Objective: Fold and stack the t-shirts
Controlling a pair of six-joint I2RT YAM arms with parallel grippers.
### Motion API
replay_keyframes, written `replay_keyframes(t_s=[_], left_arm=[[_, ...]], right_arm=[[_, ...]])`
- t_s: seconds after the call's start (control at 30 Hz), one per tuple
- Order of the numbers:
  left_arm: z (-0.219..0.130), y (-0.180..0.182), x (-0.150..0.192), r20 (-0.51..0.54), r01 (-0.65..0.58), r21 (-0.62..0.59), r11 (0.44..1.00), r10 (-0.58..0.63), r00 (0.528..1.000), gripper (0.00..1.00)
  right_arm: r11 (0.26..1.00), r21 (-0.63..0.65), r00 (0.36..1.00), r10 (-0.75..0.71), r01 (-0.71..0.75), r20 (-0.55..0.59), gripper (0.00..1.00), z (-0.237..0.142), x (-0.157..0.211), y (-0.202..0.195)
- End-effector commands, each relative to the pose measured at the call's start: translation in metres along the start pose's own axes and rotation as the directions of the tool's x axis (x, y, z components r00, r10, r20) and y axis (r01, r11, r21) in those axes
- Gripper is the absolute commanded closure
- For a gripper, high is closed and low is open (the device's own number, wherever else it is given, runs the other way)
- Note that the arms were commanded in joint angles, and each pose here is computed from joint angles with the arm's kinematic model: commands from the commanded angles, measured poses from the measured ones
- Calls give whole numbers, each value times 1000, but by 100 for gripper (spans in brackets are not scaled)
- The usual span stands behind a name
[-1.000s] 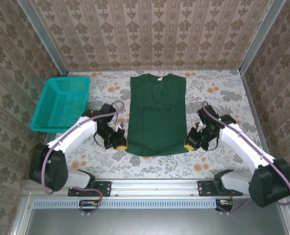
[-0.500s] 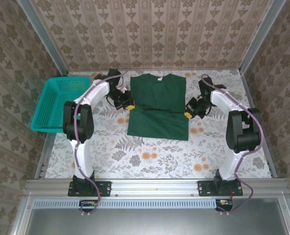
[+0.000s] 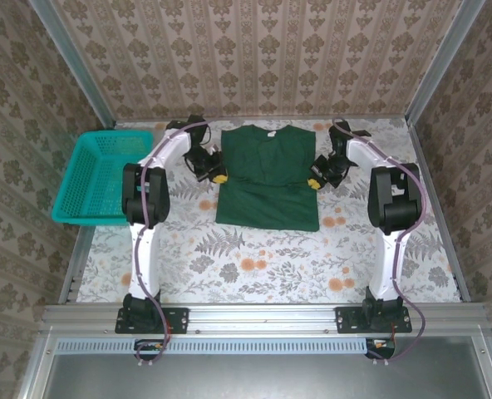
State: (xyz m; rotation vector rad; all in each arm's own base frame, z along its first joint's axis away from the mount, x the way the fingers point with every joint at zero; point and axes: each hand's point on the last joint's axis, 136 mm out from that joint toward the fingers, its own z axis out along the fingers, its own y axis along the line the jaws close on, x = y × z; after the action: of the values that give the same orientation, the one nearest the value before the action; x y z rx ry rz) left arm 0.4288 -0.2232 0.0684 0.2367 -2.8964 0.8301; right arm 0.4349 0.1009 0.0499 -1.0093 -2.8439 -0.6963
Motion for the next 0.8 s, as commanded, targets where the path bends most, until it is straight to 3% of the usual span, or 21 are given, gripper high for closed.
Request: replay_keyframes(t_s=[0.0,0.07,0.17,0.23,0.3,0.43,0.63,0.77], left_arm=[[-2,6,-10,5,41,-19,999,-41,999,100],[-10,10,-18,47,55,-44,998,-53,998,99],[-34,17,-29,153,86,-102,991,-69,986,80],[-53,20,-31,222,96,-132,987,-65,973,60],[-71,19,-28,275,87,-149,985,-43,960,55],[-79,-5,1,276,5,-81,997,18,961,56],[-32,-47,77,112,-188,-14,982,188,976,71],[5,-50,103,25,-225,4,974,225,974,74]], right_arm=[[999,22,1000,23,-23,-4,95,-3,-8,-2],[999,20,999,31,-31,8,80,-7,-14,0],[999,18,999,45,-46,28,62,-17,-22,-2],[998,-1,997,56,-56,56,51,-27,-25,-5],[998,-36,995,56,-53,81,47,-37,-22,-5],[994,-111,993,23,-10,115,50,-50,9,-6],[976,-206,997,-56,67,61,79,-36,72,-1],[976,-198,996,-92,94,19,89,-12,94,1]])
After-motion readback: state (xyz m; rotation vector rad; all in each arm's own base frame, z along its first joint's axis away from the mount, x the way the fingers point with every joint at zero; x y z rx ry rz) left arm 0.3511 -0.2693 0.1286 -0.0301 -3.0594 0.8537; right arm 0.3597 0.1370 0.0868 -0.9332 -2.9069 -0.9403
